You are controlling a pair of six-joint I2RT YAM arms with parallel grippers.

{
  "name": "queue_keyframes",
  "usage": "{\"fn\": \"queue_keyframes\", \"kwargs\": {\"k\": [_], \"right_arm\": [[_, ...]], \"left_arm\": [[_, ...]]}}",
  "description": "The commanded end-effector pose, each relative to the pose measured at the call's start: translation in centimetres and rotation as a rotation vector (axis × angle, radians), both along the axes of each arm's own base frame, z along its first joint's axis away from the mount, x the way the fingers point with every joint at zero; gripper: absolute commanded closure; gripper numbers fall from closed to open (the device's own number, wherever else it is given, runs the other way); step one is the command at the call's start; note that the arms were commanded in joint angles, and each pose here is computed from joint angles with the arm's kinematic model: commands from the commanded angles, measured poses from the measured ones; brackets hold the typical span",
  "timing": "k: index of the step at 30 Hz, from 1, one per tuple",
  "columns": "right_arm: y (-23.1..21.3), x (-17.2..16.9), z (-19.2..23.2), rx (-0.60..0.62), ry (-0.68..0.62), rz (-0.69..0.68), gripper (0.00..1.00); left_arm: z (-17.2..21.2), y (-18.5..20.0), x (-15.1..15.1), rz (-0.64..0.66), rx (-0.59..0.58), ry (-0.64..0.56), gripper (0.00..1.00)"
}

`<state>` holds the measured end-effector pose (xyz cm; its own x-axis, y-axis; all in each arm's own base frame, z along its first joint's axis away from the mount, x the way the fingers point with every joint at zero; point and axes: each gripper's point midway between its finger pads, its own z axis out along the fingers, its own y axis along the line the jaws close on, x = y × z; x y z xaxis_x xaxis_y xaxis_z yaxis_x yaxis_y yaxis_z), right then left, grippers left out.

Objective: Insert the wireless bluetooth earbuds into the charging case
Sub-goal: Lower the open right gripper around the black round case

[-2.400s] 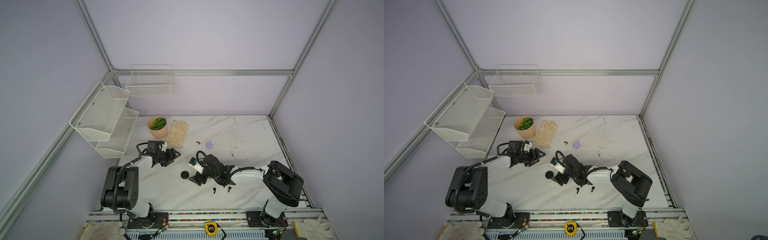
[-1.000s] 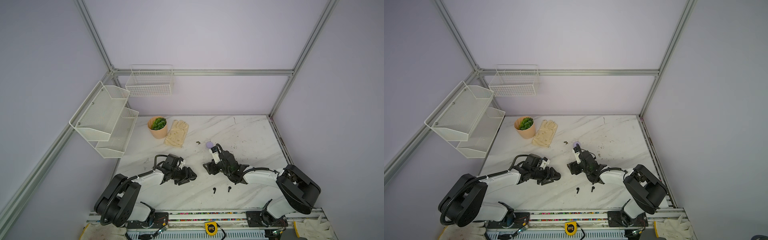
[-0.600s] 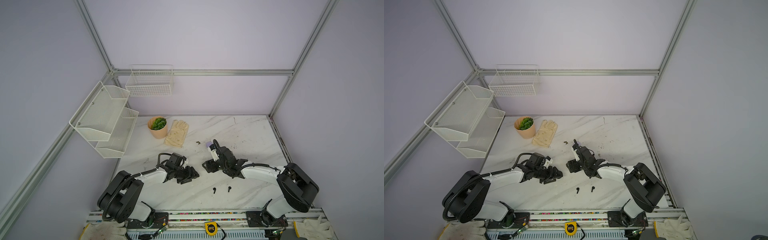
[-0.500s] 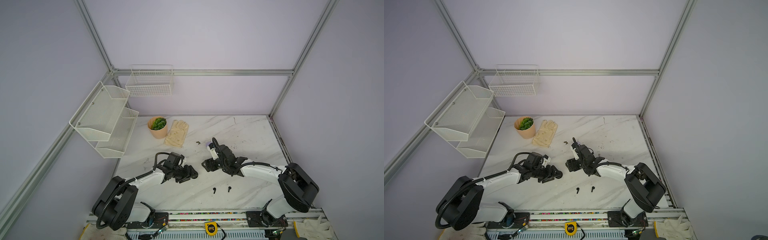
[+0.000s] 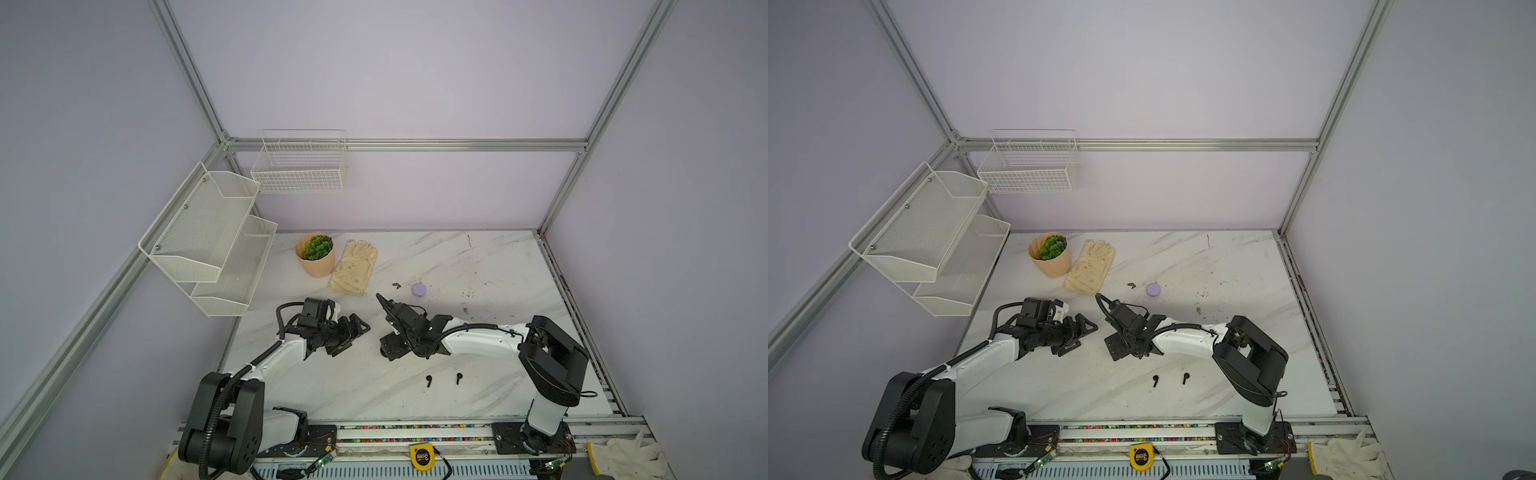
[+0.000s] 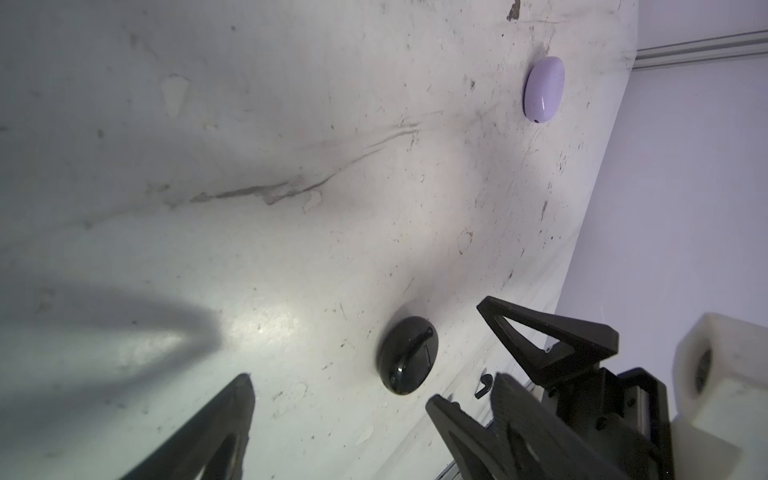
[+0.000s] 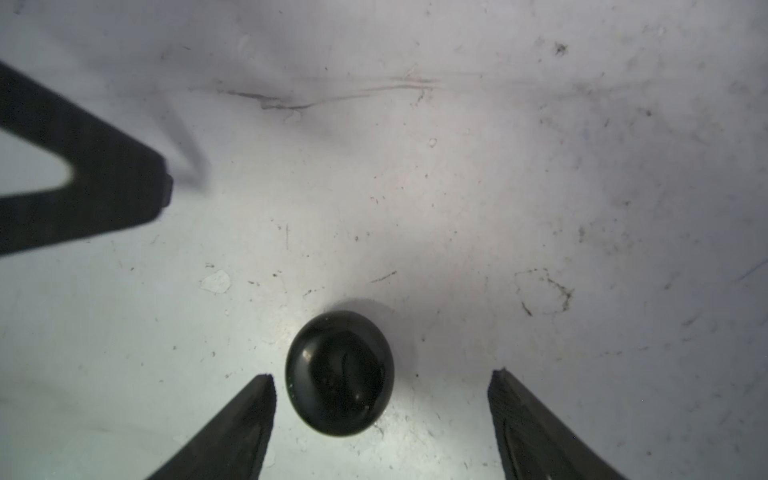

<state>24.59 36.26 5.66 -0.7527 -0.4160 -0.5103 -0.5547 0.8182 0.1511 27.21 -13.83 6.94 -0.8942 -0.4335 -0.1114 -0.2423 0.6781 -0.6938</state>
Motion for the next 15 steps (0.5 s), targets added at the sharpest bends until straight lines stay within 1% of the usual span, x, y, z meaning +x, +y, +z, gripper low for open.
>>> {"fn": "queue_keyframes", "kwargs": {"k": [1,4,10,15], "right_arm": [[-0.8,-0.2,-0.2,-0.063,0.015,-0.035,0.14],[-0.3,-0.4,-1.2,-0.079,0.026,-0.015,0.14],[1.3,-0.7,-0.7,-0.031,0.025,0.017,0.16],[1.7,-1.2,-1.8,-0.047,0.044,0.014,0.19]], "left_arm": [[0.3,-0.1,0.1,-0.028,-0.028,-0.017,0.1],[0.2,-0.1,0.3,-0.03,-0.043,-0.011,0.1],[0.0,-0.2,0.4,-0.037,-0.057,0.002,0.1],[0.0,-0.2,0.5,-0.035,-0.056,0.003,0.1]]}}
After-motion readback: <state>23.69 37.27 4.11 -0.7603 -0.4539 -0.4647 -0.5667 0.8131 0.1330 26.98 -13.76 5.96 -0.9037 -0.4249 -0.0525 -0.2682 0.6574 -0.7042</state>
